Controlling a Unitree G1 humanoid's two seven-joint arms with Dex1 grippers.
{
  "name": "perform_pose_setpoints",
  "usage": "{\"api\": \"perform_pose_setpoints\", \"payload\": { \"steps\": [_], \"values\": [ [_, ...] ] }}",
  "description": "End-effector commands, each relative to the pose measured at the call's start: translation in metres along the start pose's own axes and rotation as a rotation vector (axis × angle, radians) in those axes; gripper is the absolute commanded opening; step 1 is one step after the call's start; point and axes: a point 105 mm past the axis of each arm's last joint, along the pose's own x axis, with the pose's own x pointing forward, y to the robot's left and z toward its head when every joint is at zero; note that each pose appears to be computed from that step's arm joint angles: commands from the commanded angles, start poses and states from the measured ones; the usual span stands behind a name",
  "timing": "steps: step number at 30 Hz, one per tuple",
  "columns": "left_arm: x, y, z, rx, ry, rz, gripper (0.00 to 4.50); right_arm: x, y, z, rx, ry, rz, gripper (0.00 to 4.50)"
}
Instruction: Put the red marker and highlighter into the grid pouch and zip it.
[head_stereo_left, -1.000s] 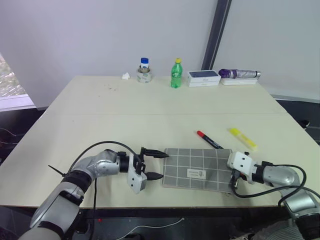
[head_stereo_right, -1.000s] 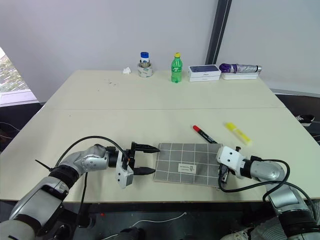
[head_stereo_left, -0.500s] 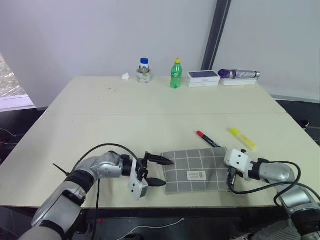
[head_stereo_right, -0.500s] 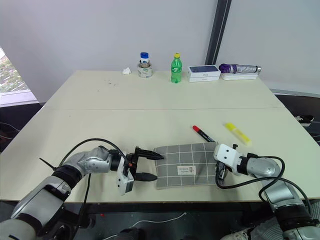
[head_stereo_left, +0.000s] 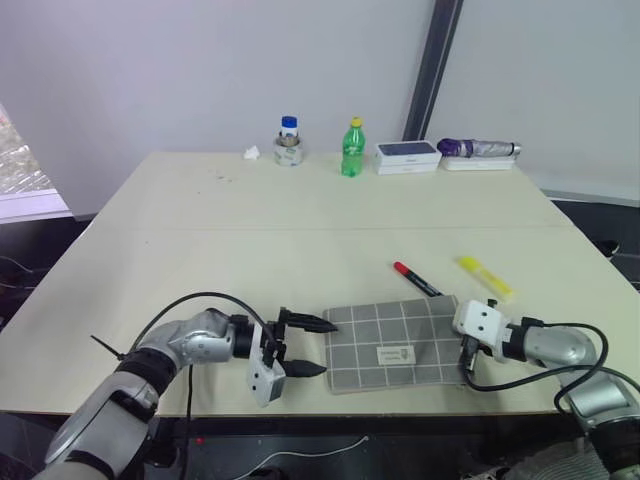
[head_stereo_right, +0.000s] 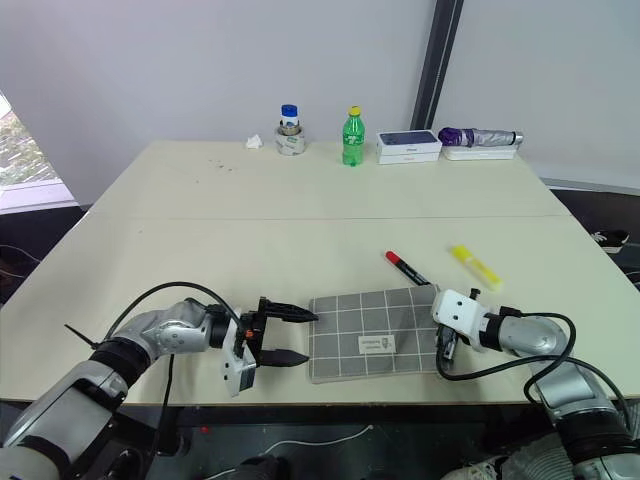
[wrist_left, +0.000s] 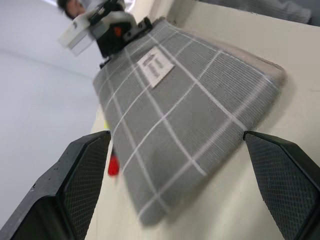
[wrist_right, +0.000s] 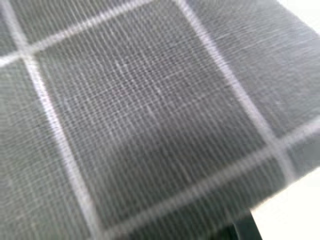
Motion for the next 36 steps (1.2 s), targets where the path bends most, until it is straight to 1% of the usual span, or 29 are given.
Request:
{"api": "perform_pose_setpoints", "payload": {
  "steps": [1,3,5,8,10,13,15,18,21,23,29,36],
  "values": [
    [-0.006,-0.011,-0.001,-0.026,0.029,-0.034,4.50,-0.014,-0.014,-0.009,-0.044,0.061,-0.037,0.03],
    [-0.006,-0.011,-0.001,-0.029,0.031,-0.030,4.50,-0.016,-0.020,-0.007,-0.059,0.057,-0.050,0.03],
    [-0.004,-0.012,0.000,-0.032,0.030,-0.024,4.50,-0.019,-0.025,-0.008,-0.164,0.097,-0.044,0.03],
    [-0.003,-0.011,0.001,-0.031,0.028,-0.018,4.50,-0.023,-0.037,-0.004,-0.165,0.080,-0.088,0.03],
    [-0.003,-0.011,0.001,-0.031,0.029,-0.019,4.50,-0.030,-0.039,-0.009,-0.173,0.102,-0.087,0.03],
    [-0.002,-0.012,0.001,-0.029,0.028,-0.023,4.50,-0.044,-0.043,-0.014,-0.122,0.107,-0.089,0.03],
    [-0.002,-0.013,0.003,-0.024,0.019,-0.034,4.50,-0.055,-0.040,-0.015,-0.110,0.126,-0.053,0.03],
    [0.001,-0.016,0.006,-0.007,-0.002,-0.058,4.50,-0.065,-0.030,-0.007,-0.044,0.113,0.015,0.03],
    [0.006,-0.019,0.007,0.016,-0.021,-0.089,4.50,-0.058,-0.011,0.008,-0.011,0.088,0.061,0.03],
    [0.008,-0.020,0.007,0.022,-0.023,-0.099,4.50,-0.050,-0.004,0.014,0.002,0.076,0.056,0.03],
    [0.012,-0.019,0.005,0.038,-0.023,-0.101,4.50,-0.038,0.009,0.017,0.007,0.096,0.064,0.03],
    [0.022,-0.011,0.005,0.064,-0.049,-0.087,4.50,-0.033,0.010,0.016,0.008,0.112,0.066,0.03]
  ]
}}
